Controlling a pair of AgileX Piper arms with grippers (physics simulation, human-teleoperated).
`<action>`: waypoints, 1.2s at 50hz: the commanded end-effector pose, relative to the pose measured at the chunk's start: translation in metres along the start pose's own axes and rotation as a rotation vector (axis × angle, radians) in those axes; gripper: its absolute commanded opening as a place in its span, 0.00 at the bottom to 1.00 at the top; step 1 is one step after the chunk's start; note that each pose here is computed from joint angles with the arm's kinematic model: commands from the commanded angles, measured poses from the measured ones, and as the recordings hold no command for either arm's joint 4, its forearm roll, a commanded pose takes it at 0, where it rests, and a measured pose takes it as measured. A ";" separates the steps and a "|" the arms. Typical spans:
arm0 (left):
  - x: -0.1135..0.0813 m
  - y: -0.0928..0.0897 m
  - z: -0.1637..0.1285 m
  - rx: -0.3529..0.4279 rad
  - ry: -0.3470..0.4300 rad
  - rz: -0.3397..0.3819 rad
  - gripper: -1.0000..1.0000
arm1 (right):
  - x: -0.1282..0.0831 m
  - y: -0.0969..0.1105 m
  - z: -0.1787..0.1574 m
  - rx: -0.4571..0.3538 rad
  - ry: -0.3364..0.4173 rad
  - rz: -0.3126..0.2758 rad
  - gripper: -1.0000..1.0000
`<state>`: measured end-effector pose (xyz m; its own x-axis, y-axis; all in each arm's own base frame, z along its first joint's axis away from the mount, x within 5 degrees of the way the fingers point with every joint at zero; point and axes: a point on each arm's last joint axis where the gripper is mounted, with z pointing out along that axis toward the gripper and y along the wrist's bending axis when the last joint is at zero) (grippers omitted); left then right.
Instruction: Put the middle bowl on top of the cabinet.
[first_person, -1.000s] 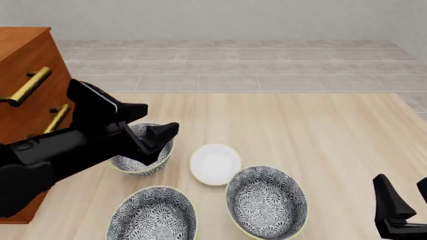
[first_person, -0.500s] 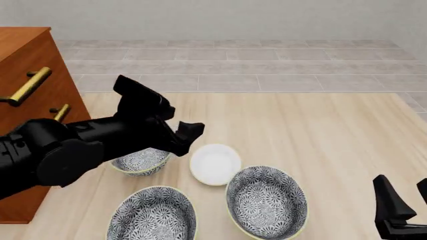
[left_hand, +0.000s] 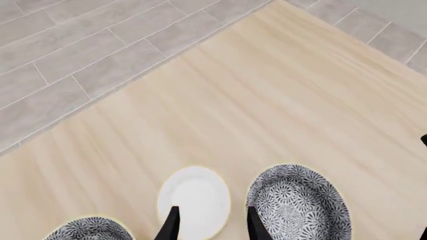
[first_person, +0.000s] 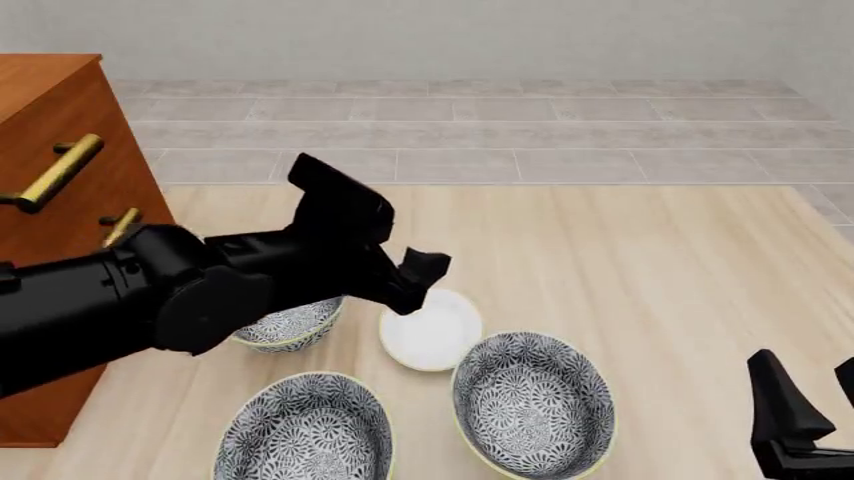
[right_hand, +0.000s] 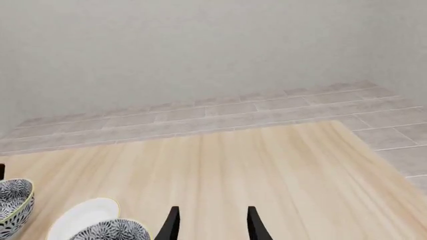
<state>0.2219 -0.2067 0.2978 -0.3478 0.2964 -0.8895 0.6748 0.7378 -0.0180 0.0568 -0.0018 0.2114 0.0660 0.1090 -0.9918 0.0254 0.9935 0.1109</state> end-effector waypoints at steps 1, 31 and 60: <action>-0.002 -0.014 0.011 0.038 0.012 0.005 1.00 | 0.000 0.000 0.000 0.001 -0.001 0.004 1.00; 0.021 -0.041 0.043 0.100 0.097 -0.066 1.00 | 0.000 0.000 0.000 0.006 -0.001 0.015 1.00; 0.050 -0.047 0.058 0.103 0.180 -0.107 1.00 | 0.000 0.000 0.000 0.005 0.000 0.010 1.00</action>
<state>0.2114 -0.2608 0.2363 -0.5015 0.3279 -0.8006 0.6969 0.7015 -0.1492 0.0566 -0.0022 0.2112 0.0668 0.1217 -0.9903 0.0306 0.9918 0.1239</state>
